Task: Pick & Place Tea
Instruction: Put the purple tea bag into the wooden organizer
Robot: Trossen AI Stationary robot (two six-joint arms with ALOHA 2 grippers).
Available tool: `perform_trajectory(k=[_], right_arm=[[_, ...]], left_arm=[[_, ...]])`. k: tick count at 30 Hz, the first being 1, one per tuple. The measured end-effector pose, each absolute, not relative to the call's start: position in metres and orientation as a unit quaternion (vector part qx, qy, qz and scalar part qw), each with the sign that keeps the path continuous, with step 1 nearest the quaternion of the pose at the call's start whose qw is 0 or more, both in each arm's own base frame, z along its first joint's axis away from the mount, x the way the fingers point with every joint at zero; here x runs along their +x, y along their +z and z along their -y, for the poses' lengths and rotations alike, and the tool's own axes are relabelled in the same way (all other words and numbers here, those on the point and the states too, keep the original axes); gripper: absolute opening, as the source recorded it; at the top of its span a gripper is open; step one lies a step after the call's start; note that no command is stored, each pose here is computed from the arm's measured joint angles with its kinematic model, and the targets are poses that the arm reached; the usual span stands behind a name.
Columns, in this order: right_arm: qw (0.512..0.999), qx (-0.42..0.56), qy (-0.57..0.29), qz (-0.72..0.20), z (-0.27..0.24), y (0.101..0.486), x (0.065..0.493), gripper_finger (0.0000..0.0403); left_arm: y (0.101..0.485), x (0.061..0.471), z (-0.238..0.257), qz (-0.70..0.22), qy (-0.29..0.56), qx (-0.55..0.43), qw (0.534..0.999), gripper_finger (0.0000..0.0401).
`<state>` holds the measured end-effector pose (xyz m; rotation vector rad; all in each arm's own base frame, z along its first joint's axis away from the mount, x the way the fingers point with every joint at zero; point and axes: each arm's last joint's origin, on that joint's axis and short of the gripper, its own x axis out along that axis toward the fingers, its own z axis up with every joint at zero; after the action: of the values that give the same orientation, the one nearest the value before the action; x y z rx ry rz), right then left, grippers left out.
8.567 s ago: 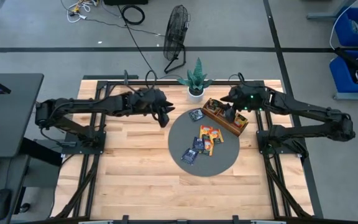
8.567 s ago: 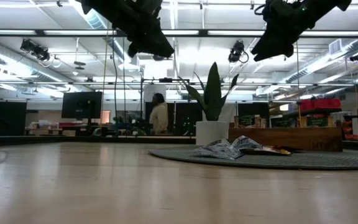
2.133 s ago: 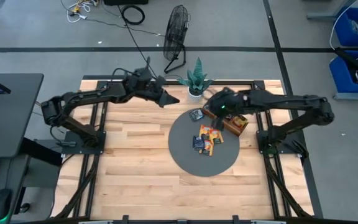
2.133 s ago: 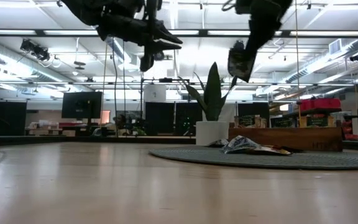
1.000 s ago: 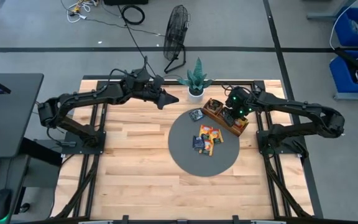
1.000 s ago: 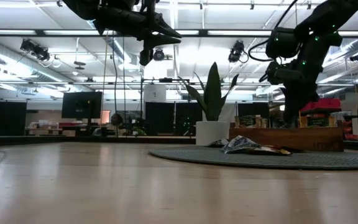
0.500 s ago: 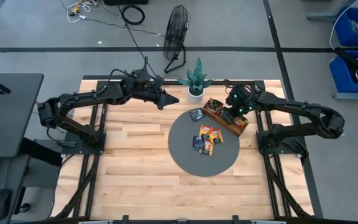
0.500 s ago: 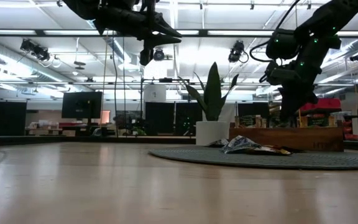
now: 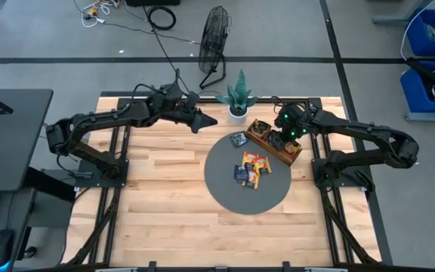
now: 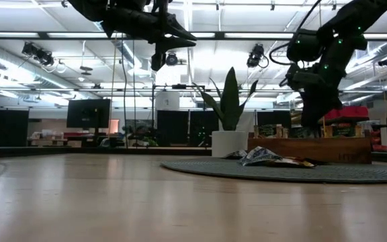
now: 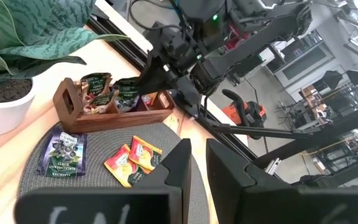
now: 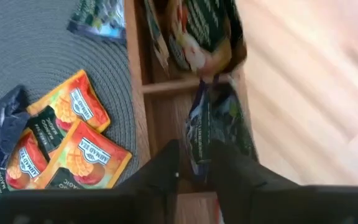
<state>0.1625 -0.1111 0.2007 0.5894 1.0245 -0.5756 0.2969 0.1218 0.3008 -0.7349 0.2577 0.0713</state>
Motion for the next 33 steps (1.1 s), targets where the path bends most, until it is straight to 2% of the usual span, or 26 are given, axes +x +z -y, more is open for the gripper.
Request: perform_trajectory(k=[4, 10, 18, 25, 33], right_arm=[[0.796, 0.225, -0.271, -0.492, 0.115, 0.223, 0.164, 0.0122], [0.815, 0.192, -0.264, -0.479, 0.119, 0.277, 0.169, 0.0144], [0.887, 0.178, -0.156, -0.397, 0.083, 0.342, 0.173, 0.0148], [0.896, 0.198, -0.137, -0.373, 0.054, 0.342, 0.176, 0.0149], [0.864, 0.284, -0.126, -0.396, 0.036, 0.291, 0.227, 0.0149]], left_arm=[[0.300, 0.297, -0.122, -0.126, 0.041, -0.357, 0.925, 0.0051], [0.295, 0.296, -0.123, -0.142, 0.072, -0.352, 0.922, 0.0051], [0.293, 0.303, -0.105, -0.165, 0.042, -0.283, 0.944, 0.0069], [0.291, 0.310, -0.087, -0.171, 0.036, -0.196, 0.965, 0.0125], [0.291, 0.309, -0.092, -0.166, 0.086, -0.195, 0.963, 0.0173]])
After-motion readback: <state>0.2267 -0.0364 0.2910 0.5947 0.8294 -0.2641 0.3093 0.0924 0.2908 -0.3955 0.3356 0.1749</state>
